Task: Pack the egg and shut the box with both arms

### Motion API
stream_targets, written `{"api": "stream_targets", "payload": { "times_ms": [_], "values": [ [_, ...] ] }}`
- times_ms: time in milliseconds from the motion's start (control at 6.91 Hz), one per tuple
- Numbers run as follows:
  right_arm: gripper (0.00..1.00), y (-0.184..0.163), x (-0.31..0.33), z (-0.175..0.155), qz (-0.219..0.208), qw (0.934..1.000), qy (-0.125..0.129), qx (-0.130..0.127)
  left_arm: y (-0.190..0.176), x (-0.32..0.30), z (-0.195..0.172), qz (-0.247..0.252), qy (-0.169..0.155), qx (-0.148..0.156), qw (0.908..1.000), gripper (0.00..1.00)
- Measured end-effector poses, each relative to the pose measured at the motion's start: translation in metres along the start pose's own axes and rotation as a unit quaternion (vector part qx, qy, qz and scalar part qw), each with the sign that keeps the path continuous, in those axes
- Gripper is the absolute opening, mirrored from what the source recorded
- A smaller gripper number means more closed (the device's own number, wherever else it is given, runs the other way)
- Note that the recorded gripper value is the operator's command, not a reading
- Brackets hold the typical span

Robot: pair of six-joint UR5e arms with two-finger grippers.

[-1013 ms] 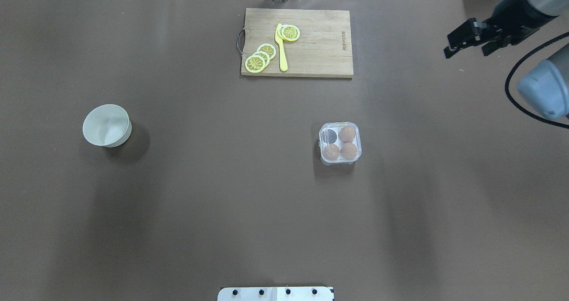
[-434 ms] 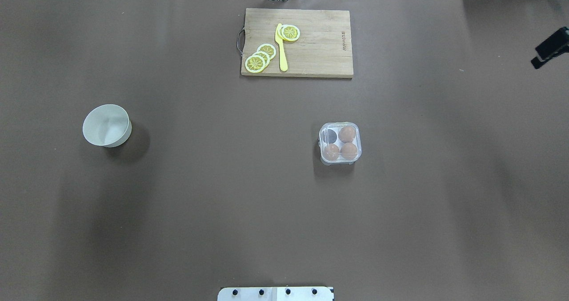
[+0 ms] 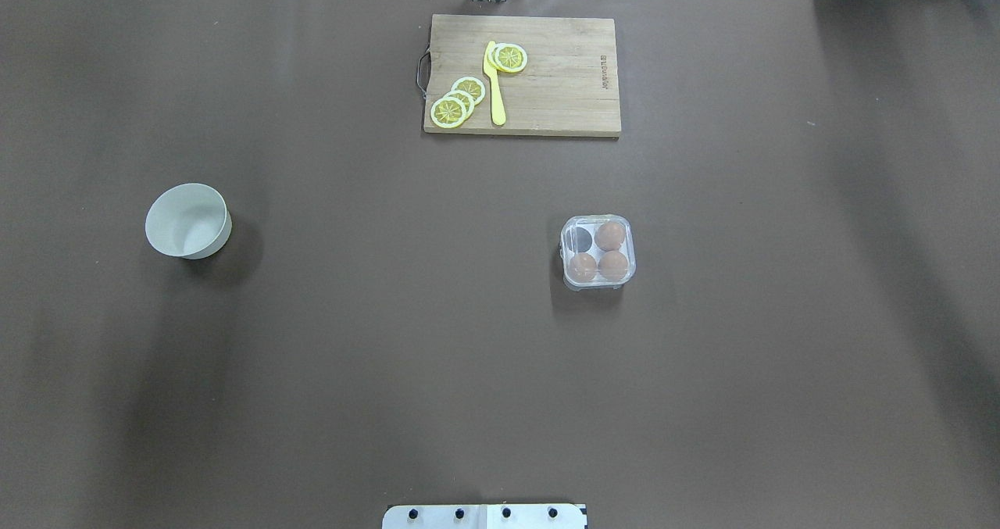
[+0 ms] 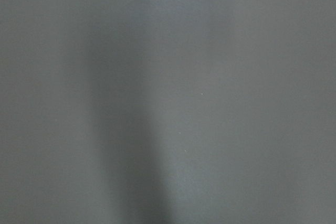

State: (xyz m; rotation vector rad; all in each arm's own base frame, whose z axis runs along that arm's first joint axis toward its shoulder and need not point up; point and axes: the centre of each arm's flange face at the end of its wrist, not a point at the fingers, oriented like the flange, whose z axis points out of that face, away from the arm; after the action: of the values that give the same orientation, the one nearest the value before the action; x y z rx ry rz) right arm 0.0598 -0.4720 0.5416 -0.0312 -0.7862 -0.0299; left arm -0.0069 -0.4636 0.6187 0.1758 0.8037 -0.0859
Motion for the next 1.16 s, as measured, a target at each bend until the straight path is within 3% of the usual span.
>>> {"api": "stream_targets", "payload": {
  "times_ms": [289,434,724,1158],
  "values": [
    [1.0,0.022,0.029,0.01,0.029,0.9995,0.007,-0.008,0.01,-0.016,0.012,-0.008,0.004,-0.007,0.9999,0.98],
    [1.0,0.024,0.041,0.015,0.037,0.9992,0.011,-0.011,0.011,-0.016,0.01,-0.02,0.022,-0.019,0.9994,0.98],
    [1.0,0.025,0.071,0.035,0.034,0.9993,0.012,0.001,0.004,-0.015,-0.003,-0.047,0.046,-0.037,0.9971,0.98],
    [1.0,0.028,0.082,0.045,0.032,0.9994,0.01,0.011,0.0,-0.021,-0.013,-0.035,0.047,-0.032,0.9978,0.98]
  ]
}}
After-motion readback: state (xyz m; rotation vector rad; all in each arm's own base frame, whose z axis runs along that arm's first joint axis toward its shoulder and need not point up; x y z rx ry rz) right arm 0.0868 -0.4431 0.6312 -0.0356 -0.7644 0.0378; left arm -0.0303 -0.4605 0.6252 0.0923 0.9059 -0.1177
